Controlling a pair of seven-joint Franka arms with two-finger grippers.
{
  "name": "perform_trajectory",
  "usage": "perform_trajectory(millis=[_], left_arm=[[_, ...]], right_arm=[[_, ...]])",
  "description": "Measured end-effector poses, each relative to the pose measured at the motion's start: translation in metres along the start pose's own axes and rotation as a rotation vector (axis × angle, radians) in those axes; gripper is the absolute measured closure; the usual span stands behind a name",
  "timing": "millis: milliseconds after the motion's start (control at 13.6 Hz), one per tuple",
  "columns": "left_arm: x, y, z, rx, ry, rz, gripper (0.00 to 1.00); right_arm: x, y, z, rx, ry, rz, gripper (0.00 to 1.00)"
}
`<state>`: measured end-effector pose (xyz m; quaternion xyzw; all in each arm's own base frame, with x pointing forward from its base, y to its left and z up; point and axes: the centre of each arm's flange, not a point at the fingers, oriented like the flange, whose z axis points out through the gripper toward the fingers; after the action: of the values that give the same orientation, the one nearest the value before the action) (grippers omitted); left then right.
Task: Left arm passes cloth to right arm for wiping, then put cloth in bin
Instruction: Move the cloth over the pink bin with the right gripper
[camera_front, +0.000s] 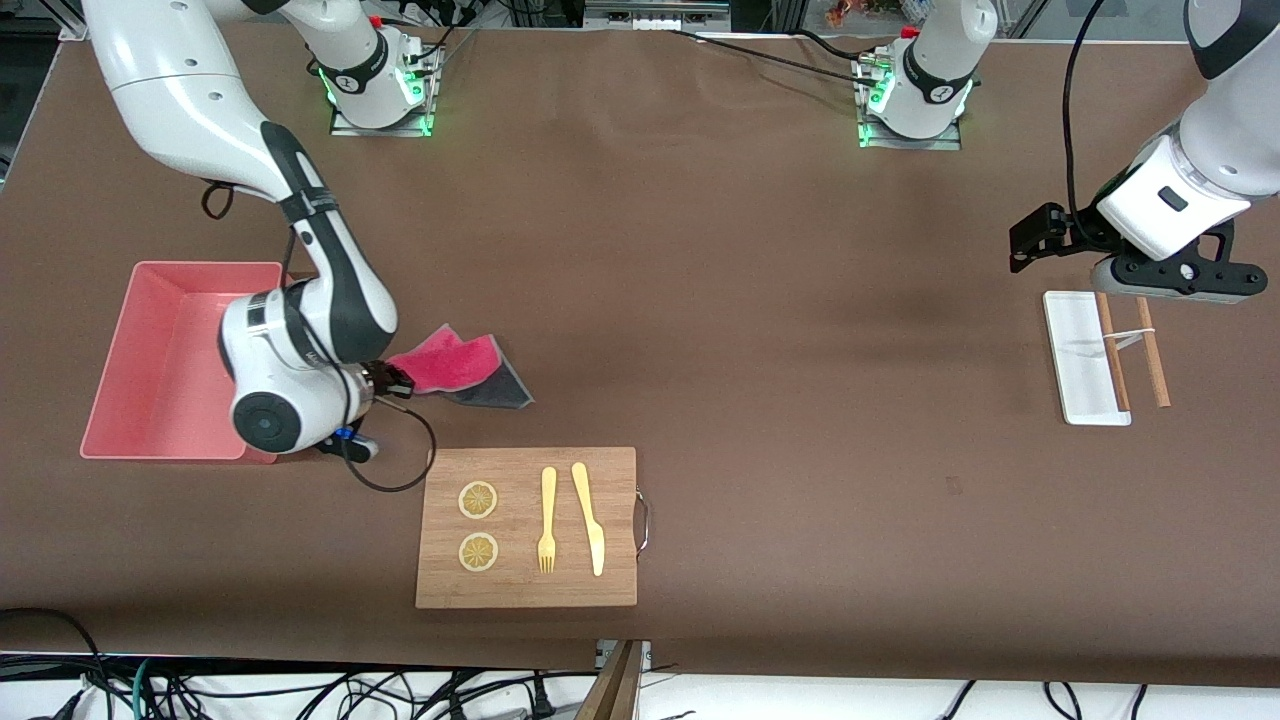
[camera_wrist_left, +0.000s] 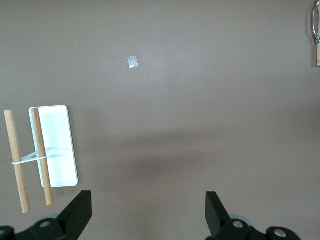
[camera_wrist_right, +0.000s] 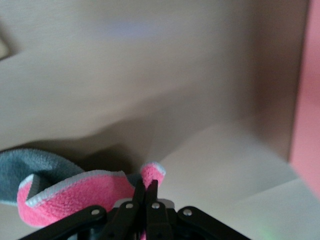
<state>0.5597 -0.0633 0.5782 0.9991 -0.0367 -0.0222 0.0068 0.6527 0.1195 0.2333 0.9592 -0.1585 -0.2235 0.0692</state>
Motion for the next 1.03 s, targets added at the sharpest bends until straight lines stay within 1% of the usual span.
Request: perform_trajectory(millis=[147,220,441,661,808,1028], left_arm=[[0.0,0.0,0.0,0.0,-0.002,0.001,0.0],[0.0,0.0,0.0,0.0,-0.002,0.001,0.0],[0.0,0.0,0.0,0.0,-0.003,0.002,0.0],[0.0,0.0,0.0,0.0,-0.004,0.002,0.0],[-0.001,0.0,0.0,0.0,-0.004,0.002,0.0],[-0.001,0.001,0.0,0.0,-0.005,0.003,0.0]], right_arm=[[0.0,0.021,-0.015,-0.012,-0.013,-0.022,0.98],[-0.006,0.031,-0.03,-0.015,-0.02,-0.026,0.98],[-0.034,0.068,-0.097,-0.022,-0.036,-0.063,0.98],[-0.054,0.14,-0.16,-0.031,-0.076,-0.132,0.98],[-0.051,0.198,-0.175,-0.028,-0.103,-0.182,0.98],[-0.031,0.287,-0.168,-0.018,-0.116,-0.264,0.98]])
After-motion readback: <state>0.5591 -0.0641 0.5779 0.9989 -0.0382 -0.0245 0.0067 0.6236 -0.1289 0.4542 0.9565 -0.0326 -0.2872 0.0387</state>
